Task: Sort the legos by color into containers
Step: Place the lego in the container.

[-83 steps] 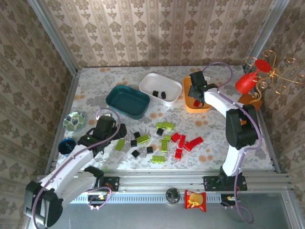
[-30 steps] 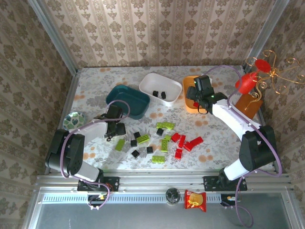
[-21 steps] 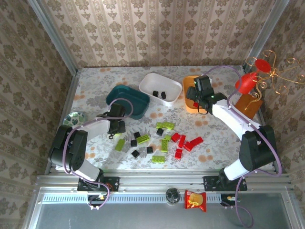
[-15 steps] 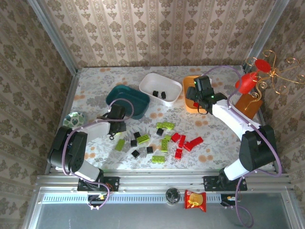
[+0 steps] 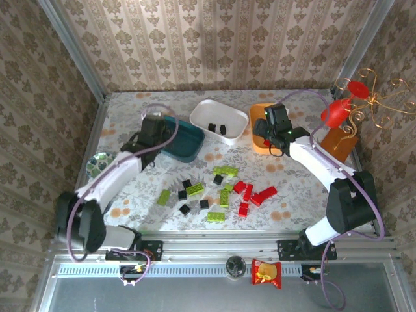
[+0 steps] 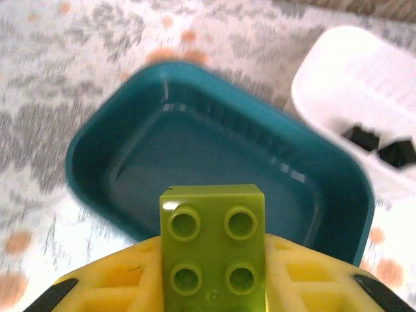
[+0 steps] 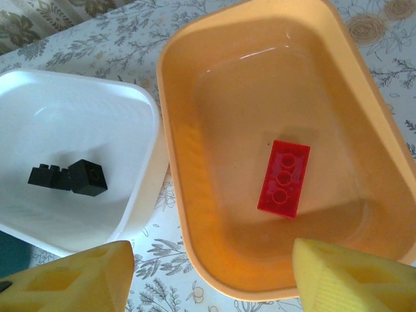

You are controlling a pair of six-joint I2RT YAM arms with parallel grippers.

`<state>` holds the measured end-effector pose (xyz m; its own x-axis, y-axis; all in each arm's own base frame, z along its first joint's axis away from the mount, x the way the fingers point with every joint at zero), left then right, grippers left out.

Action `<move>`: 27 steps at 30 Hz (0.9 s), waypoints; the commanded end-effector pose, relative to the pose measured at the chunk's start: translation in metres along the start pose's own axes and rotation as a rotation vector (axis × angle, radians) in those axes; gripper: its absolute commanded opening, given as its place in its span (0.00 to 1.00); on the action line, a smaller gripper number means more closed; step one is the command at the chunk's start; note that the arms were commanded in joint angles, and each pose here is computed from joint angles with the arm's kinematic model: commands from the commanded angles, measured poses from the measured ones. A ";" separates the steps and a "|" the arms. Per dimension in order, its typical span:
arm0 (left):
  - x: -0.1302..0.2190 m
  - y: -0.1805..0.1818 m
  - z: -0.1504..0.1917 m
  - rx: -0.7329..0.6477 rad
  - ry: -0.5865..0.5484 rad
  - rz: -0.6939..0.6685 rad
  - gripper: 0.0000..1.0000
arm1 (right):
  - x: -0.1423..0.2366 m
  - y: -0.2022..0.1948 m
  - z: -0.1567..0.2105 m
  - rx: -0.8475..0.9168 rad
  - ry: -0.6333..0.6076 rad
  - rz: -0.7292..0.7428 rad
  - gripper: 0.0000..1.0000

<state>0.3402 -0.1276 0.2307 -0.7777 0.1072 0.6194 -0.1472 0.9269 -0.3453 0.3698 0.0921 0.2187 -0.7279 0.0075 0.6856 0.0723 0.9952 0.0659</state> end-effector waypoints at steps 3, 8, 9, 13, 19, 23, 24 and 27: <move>-0.063 -0.013 -0.012 -0.074 0.092 -0.060 0.28 | 0.018 -0.002 0.010 -0.005 0.007 -0.010 0.67; -0.104 0.001 -0.010 -0.008 0.161 -0.092 0.37 | 0.036 -0.001 0.028 0.012 0.035 -0.053 0.67; -0.108 0.002 -0.012 0.014 0.162 -0.082 0.40 | 0.038 0.000 0.034 0.021 0.050 -0.066 0.67; -0.107 -0.008 -0.024 0.035 0.147 -0.037 0.57 | 0.040 0.005 0.061 0.058 0.139 -0.115 0.69; -0.062 -0.028 -0.047 0.086 0.070 0.121 0.79 | 0.048 0.017 0.099 0.145 0.255 -0.193 0.71; -0.017 -0.039 -0.041 0.093 0.030 0.248 0.86 | 0.045 0.038 0.123 0.235 0.317 -0.305 0.73; -0.007 -0.041 -0.034 0.082 0.026 0.270 0.88 | 0.043 0.044 0.126 0.277 0.326 -0.313 0.77; 0.016 -0.042 -0.008 0.034 0.045 0.295 0.92 | 0.032 0.064 0.129 0.403 0.336 -0.294 0.80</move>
<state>0.3627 -0.1500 0.2713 -0.7972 0.3275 0.5072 0.0122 0.8486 -0.5289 0.2598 0.1504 0.1587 -0.4573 -0.2408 0.8561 -0.3062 0.9464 0.1027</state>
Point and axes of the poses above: each hand's point on the last joint's axis, 136 mm out from that joint toward the fingers, its own x axis back along the fingers, its own y axis along the line the jaws close on, z = x × y, the point moved 7 cm from there along x, back along the fingers, and after that the axes turned 14 degrees about x, right-handed, at the moved point
